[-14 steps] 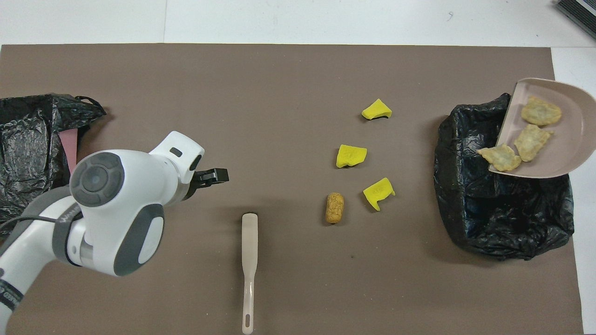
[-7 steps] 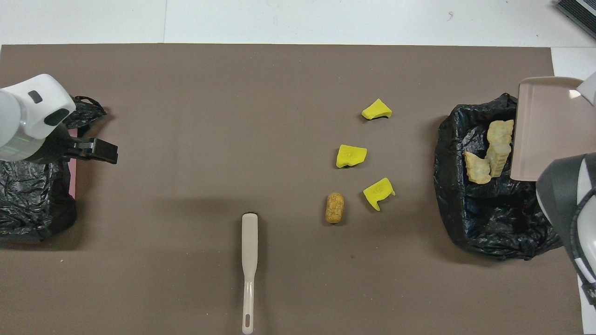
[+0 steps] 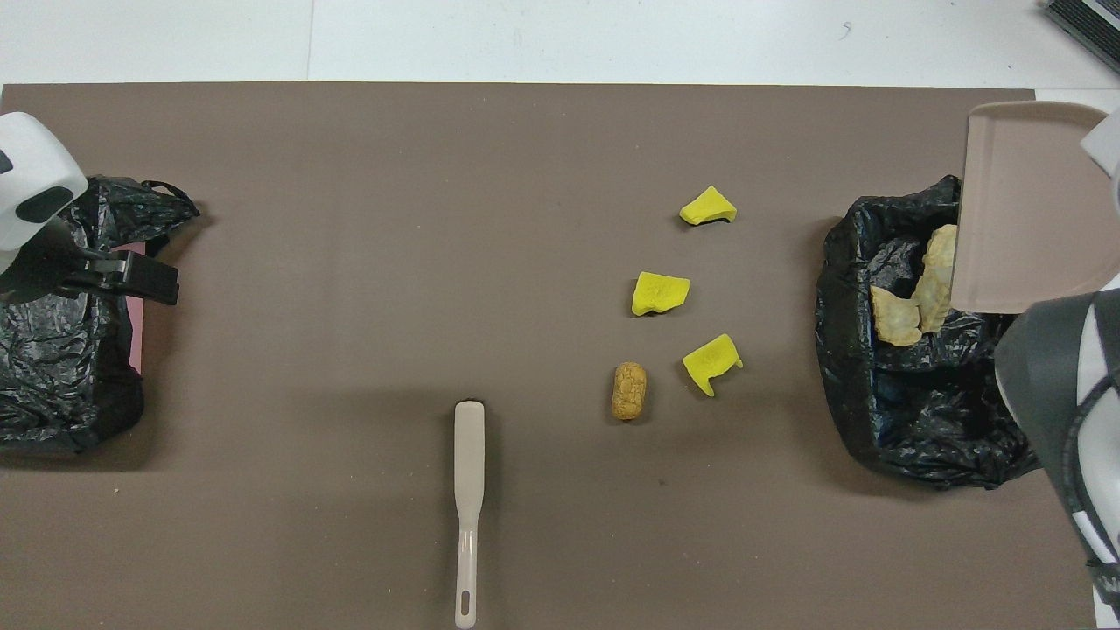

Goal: Sweep and dump trash in bin
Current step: 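Bring the dustpan back to the table center with the right gripper and release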

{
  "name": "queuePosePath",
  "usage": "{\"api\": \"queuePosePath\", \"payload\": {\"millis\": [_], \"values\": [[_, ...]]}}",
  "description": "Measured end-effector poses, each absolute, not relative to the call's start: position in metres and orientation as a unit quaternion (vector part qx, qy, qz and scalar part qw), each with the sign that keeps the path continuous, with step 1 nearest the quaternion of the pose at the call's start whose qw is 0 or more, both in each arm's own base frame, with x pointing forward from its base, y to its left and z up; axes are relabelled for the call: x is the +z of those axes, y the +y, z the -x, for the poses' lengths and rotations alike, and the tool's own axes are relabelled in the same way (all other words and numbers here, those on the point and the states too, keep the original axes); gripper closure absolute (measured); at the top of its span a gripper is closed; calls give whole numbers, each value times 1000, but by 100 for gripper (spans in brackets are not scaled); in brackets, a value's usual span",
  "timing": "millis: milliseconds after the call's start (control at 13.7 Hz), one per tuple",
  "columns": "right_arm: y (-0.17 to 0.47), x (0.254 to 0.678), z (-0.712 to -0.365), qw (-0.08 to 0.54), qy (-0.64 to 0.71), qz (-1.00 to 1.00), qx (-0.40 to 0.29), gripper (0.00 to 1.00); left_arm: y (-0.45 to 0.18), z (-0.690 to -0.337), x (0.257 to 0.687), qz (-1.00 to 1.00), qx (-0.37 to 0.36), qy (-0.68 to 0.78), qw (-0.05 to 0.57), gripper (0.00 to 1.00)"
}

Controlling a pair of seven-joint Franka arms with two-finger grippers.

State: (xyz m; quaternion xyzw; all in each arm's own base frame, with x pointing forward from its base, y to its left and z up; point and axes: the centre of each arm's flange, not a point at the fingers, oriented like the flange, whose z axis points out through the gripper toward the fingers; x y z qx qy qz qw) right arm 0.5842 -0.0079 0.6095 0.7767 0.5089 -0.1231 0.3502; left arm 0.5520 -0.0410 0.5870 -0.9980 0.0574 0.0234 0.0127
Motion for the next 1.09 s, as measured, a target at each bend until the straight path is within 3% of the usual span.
{"api": "queuePosePath", "payload": {"millis": [219,437,656,1093], "values": [[39,582,-591,310,436,-842,-65,69,-37,-549,590,998,21,53,13,0],[152,529,-591,280,357,-891,-19,69,-37,-547,594,999,18,47,-6,0],[223,483,-594,190,223,-956,-4,69,-36,-545,599,999,13,44,-14,0],[393,430,-601,103,29,-994,37,69,-42,-539,601,998,24,50,-12,0]]}}
